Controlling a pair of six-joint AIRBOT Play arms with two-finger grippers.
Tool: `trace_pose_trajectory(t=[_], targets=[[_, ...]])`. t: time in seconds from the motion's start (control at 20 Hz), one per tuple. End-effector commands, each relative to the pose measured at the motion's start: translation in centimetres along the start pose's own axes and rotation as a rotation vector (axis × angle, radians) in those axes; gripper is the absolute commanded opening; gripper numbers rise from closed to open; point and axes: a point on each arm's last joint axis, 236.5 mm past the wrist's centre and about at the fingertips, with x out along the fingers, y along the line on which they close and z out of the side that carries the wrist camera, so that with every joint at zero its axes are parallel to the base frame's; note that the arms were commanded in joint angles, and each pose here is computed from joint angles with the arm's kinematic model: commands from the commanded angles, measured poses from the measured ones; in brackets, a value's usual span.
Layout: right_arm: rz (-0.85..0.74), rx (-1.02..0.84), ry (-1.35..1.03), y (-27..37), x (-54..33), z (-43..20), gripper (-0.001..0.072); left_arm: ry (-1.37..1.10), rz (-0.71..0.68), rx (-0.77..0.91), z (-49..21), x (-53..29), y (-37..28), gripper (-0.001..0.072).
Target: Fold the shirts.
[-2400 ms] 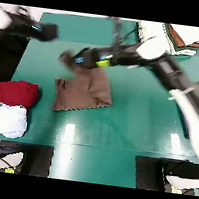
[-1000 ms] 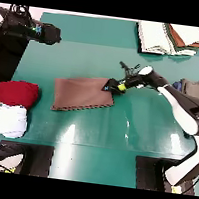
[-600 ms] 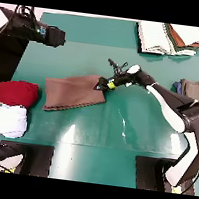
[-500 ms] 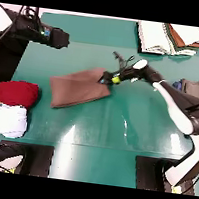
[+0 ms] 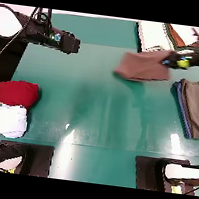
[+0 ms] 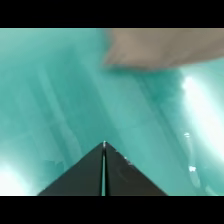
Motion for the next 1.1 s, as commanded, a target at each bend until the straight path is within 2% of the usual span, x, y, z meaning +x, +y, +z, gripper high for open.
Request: trace_pose_trajectory(t=[0.0, 0.15, 0.3, 0.75, 1.05], targets=[[-0.159, 0.158, -0.129, -9.7, -8.4, 0.9, 0.0018, -0.008, -0.006, -0.040, 0.2, 0.0, -0.2, 0.0027], [-0.171, 0.286, -0.258, -14.8, -11.9, 2.0, 0.0018, -0.013, -0.022, -0.064, 0.3, 0.0, -0.6, 0.0026], [-0.137, 0.319, -0.343, -16.6, -13.4, 3.1, 0.0018, -0.012, -0.032, -0.071, 0.3, 0.0, -0.8, 0.0027], [-0.175, 0.114, -0.510, -12.0, -19.9, 9.6, 0.0018, -0.009, -0.032, -0.092, 0.3, 0.0, -0.8, 0.0027], [-0.174, 0.101, -0.465, -11.0, -22.1, 7.9, 0.0018, 0.003, -0.030, -0.084, 0.0, 0.0, -0.8, 0.0027]])
